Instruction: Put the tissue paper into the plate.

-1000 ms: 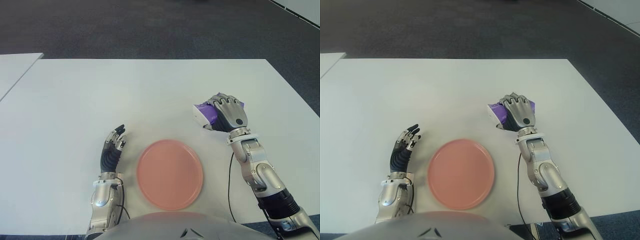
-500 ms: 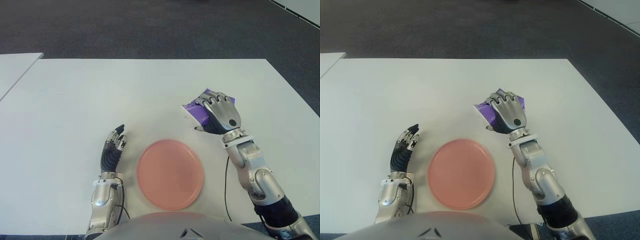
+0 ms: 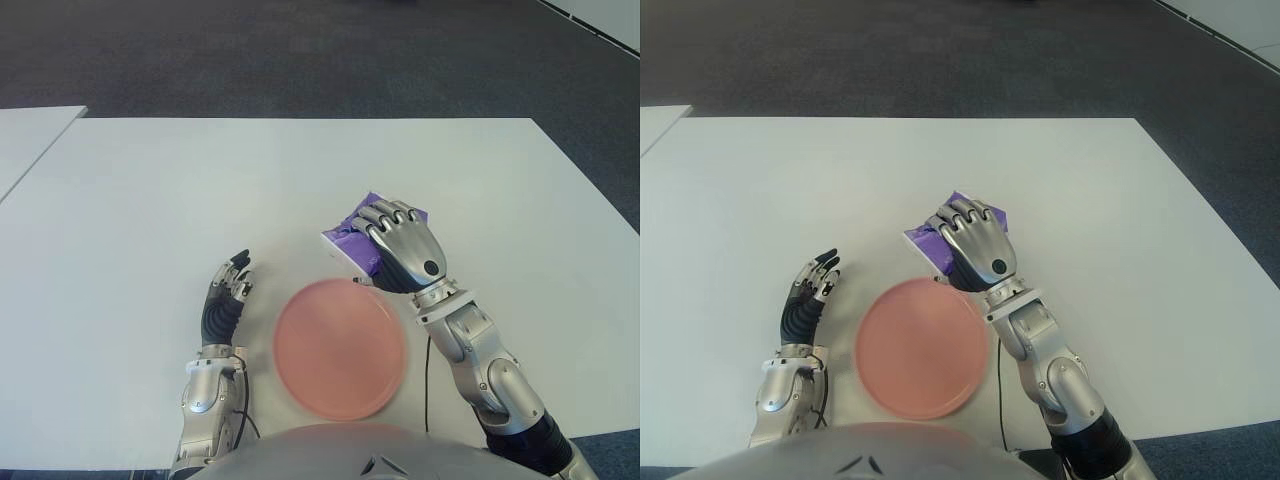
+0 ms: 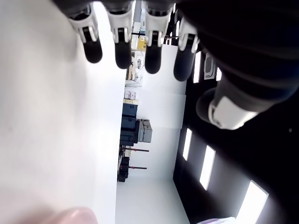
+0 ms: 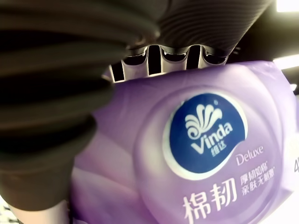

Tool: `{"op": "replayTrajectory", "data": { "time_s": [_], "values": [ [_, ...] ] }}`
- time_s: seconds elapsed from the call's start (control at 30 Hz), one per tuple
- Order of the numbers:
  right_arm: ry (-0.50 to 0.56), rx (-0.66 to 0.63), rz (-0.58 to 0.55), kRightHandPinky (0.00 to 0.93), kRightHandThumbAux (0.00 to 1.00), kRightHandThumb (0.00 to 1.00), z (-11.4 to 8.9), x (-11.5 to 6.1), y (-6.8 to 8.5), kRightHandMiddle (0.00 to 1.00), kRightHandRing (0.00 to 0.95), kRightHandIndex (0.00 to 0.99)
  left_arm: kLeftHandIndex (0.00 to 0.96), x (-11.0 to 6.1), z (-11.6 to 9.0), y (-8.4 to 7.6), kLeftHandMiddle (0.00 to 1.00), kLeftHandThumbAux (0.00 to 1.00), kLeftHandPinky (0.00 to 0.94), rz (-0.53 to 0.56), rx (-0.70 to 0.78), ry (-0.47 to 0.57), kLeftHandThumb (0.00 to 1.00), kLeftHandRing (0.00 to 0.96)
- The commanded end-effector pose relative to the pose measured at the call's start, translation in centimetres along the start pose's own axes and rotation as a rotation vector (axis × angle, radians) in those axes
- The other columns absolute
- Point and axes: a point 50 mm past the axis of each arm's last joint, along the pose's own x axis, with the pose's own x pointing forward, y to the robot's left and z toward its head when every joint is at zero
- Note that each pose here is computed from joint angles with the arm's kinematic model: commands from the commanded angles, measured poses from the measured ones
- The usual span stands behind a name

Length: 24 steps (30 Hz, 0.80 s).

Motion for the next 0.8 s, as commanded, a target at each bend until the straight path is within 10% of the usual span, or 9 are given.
{"op": "replayTrajectory", "data": {
  "time_s": [0.03,0.8],
  "values": [
    [-0.025,0.039,-0.010,0.867,0.837,0.351,0.8,-0.1,0.5,0.857,0.852,0.710,0.220,-2.2,-3.0,0.5,0.152,0.586,0.119,0.017,-0.003,0.197,0.174,0.124],
    [-0.187,0.076,0.079,0.793,0.846,0.342,5.6,-1.7,-0.5,0.827,0.810,0.722,0.171,-2.5,-3.6,0.5,0.111,0.529,0.096,0.046,-0.115,0.234,0.203,0.091]
  ]
}}
